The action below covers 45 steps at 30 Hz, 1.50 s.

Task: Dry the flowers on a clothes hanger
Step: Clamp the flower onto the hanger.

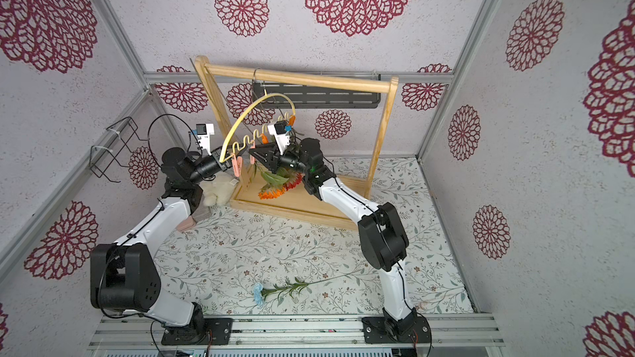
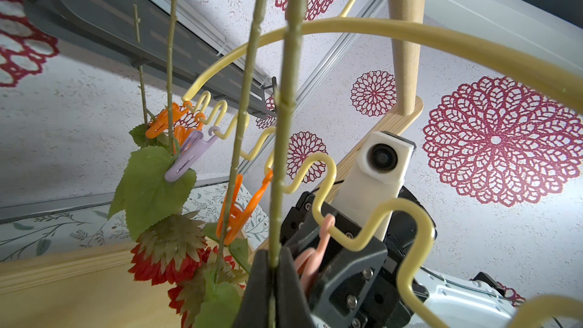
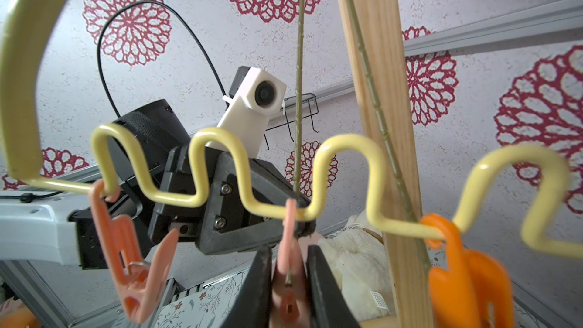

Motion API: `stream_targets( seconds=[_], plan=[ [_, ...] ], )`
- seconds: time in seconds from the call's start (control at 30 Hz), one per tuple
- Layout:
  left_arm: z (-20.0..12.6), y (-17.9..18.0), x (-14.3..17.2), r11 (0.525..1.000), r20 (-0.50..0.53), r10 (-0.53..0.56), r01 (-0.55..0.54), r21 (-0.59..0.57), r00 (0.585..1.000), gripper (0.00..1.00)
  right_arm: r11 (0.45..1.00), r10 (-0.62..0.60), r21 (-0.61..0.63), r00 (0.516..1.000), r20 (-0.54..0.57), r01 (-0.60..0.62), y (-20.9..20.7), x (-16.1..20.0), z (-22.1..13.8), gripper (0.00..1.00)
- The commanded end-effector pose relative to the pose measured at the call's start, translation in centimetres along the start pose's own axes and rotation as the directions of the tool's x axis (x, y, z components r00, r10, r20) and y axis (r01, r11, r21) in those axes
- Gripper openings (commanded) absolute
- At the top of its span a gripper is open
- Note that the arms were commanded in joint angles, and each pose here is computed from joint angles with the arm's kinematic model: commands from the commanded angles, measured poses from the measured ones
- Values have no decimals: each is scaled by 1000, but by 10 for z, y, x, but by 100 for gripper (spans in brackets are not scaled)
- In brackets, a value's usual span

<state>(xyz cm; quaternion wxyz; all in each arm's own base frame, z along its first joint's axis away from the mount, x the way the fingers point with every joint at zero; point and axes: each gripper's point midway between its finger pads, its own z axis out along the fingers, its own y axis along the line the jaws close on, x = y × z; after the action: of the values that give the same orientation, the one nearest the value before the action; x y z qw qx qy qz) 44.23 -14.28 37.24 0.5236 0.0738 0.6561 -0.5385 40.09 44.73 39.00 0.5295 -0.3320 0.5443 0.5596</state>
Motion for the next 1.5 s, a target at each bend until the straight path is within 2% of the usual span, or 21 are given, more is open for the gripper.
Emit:
stream_targets(
  seconds=[0.0,0.23,0.4,0.63,0.67,0.7,0.8,1.0,1.13,1.37,1.47],
  plan=[
    [3,-7,-4,999,11,23,-24,29,1000,0,997,-55,-46,996,71,58,28,-39,-7,16],
    [3,-9,-6,999,15,23,-24,34,1000,0,997,-59,-49,995,75,63,28,-40,-7,18],
    [3,-10,-6,999,16,15,-16,37,1000,0,997,-56,-52,996,75,60,29,-39,-8,36],
    [2,-10,-4,999,18,14,-15,40,1000,0,996,-62,-59,993,97,68,33,-44,-12,46],
    [2,-10,-4,999,19,16,-17,38,1000,2,996,-66,-60,993,101,72,35,-46,-13,48],
    [1,-9,-3,999,18,16,-17,35,1000,9,996,-67,-59,992,104,74,36,-47,-14,50],
    [1,-6,0,1000,7,14,-14,24,1000,20,996,-71,-54,992,109,77,38,-50,-18,52],
    [0,-3,4,1000,1,18,-18,15,1000,24,996,-77,-23,991,112,80,37,-53,-29,54],
    [-2,-4,1,1000,5,27,-27,11,1000,31,996,-81,-12,990,113,83,39,-52,-36,54],
    [-12,0,-2,998,-11,52,-52,-40,999,51,992,-123,7,988,92,123,47,-50,-58,55],
    [-20,2,-1,995,-21,67,-68,-73,998,56,988,-154,6,985,76,154,54,-45,-71,55]
  ],
)
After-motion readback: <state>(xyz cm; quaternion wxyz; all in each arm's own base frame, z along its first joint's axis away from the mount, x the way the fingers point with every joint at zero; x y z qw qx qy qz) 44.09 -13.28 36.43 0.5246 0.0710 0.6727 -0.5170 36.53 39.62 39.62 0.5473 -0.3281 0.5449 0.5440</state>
